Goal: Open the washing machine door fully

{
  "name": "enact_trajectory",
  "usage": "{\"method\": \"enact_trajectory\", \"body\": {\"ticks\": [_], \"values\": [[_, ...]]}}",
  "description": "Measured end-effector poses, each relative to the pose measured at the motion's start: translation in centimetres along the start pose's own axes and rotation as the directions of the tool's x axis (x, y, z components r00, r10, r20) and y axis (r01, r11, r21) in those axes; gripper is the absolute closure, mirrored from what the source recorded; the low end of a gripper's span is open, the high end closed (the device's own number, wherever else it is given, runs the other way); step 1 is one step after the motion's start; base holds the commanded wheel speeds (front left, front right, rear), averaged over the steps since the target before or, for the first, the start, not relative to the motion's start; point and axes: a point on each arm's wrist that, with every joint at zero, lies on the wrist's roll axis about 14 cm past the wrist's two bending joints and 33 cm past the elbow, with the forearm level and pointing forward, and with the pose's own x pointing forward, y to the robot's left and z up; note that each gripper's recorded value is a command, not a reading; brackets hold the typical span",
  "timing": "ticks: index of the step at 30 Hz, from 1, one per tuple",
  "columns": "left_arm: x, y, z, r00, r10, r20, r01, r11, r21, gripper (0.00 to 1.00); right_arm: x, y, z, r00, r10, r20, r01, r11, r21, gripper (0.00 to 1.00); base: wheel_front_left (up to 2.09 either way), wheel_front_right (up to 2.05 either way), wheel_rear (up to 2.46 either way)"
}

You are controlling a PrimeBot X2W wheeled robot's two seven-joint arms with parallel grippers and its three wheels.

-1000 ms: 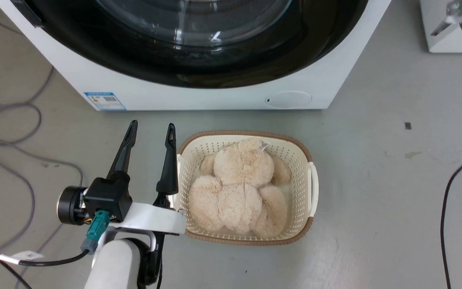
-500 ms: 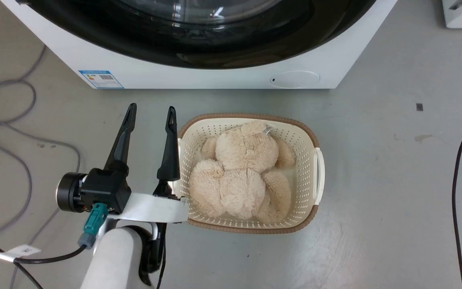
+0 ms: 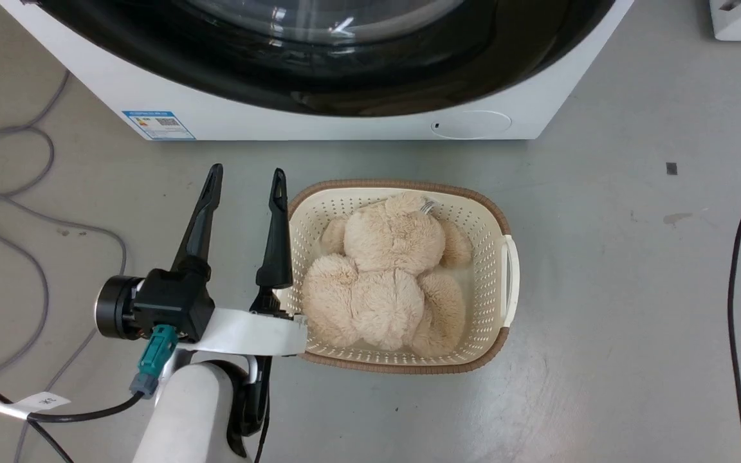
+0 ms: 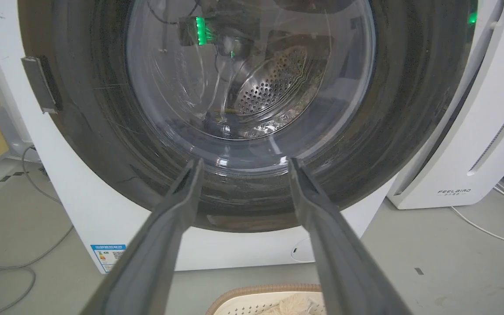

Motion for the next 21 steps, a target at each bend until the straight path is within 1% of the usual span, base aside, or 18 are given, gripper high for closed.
{"method": "enact_trajectory", "body": {"ticks": [4,12,21], "values": [[-0.1,0.0,0.2,1.000,0.002,0.003,-0.002,1.000,0.001,0.00,0.1,-0.2,-1.4,0.999,-0.003,-0.040,0.003,1.000,-0.006,1.00,0.00,0.00,0.00],[-0.7,-0.1,1.3,1.000,0.004,0.019,-0.004,1.000,0.002,0.00,-0.5,-0.2,-5.4,0.990,0.001,-0.138,-0.002,1.000,-0.010,1.00,0.00,0.00,0.00],[-2.8,0.1,2.5,1.000,0.016,0.021,-0.016,1.000,0.012,0.00,-2.5,1.1,-10.7,0.963,0.032,-0.266,-0.041,0.999,-0.032,1.00,0.00,0.00,0.00]]}}
